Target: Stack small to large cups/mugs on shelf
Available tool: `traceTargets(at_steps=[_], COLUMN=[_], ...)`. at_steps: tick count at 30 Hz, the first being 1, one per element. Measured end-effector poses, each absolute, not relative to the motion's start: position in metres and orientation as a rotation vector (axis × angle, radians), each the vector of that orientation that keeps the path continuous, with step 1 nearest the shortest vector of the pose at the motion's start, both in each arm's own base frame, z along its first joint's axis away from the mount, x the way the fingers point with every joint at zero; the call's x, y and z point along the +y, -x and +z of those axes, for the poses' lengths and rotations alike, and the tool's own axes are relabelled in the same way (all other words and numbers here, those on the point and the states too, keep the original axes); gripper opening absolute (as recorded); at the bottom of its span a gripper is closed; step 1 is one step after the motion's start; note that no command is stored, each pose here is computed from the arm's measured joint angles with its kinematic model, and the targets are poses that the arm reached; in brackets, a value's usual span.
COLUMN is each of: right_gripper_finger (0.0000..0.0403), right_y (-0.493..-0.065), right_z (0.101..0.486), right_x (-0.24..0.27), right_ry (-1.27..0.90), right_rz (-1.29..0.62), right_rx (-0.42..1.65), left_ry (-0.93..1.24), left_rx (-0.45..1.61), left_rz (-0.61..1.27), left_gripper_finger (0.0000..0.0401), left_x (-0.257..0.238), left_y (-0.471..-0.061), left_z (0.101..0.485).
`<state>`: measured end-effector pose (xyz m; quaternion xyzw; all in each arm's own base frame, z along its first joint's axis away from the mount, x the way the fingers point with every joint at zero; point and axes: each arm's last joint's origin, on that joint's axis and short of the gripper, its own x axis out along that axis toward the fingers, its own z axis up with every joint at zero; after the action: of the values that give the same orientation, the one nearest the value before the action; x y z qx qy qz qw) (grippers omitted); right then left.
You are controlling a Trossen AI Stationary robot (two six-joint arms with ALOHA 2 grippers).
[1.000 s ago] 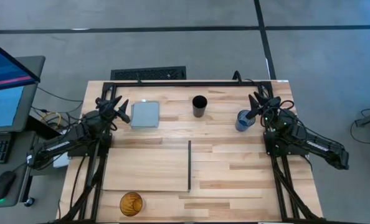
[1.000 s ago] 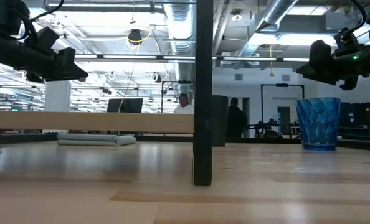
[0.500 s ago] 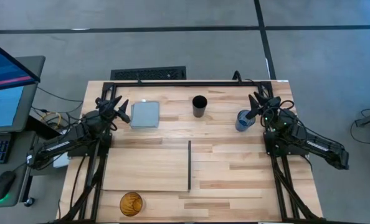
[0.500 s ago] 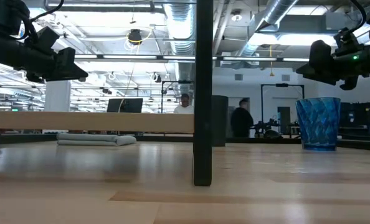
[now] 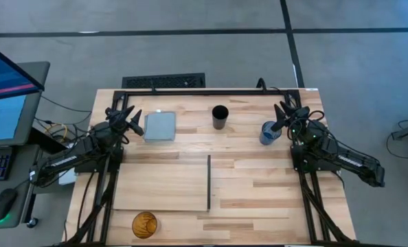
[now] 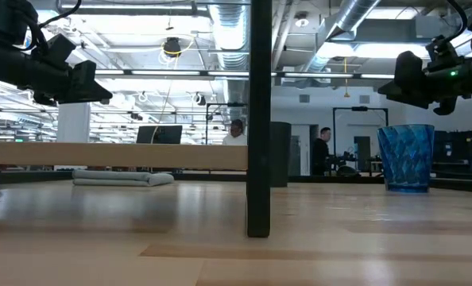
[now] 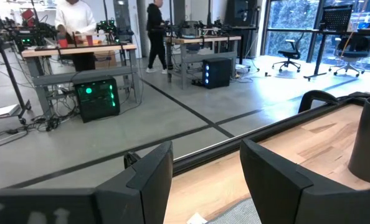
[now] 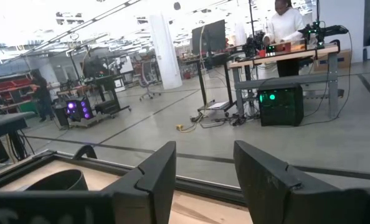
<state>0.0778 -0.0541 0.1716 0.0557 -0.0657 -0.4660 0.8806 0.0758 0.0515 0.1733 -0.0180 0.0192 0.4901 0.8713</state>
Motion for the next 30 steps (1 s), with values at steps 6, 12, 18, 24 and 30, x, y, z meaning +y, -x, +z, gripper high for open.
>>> traceTargets(at_steps=[6, 12, 18, 24, 30], right_gripper_finger=[0.0182, 0.0182, 0.0182, 0.0182, 0.0182], right_y=[-0.077, -0.077, -0.077, -0.0766, -0.0767], right_z=[0.173, 0.1731, 0.173, 0.1728, 0.1721], right_x=[-0.0549, -0.0551, -0.0551, -0.0556, -0.0556], right_ry=[-0.077, -0.077, -0.124, -0.101, -0.068], right_rz=[-0.99, -0.987, -0.984, -0.992, -0.994], right_rx=[-0.132, -0.132, -0.157, -0.143, -0.117], left_ry=[0.038, 0.038, 0.038, 0.038, 0.038], left_rx=[0.04, 0.04, 0.04, 0.04, 0.04], left_rz=[1.025, 1.025, 1.025, 1.025, 1.025], left_gripper_finger=[0.0181, 0.0181, 0.0181, 0.0181, 0.0181], left_x=[0.0515, 0.0515, 0.0515, 0.0515, 0.0515], left_y=[-0.0758, -0.0758, -0.0757, -0.0758, -0.0757], left_z=[0.1733, 0.1733, 0.1733, 0.1732, 0.1733])
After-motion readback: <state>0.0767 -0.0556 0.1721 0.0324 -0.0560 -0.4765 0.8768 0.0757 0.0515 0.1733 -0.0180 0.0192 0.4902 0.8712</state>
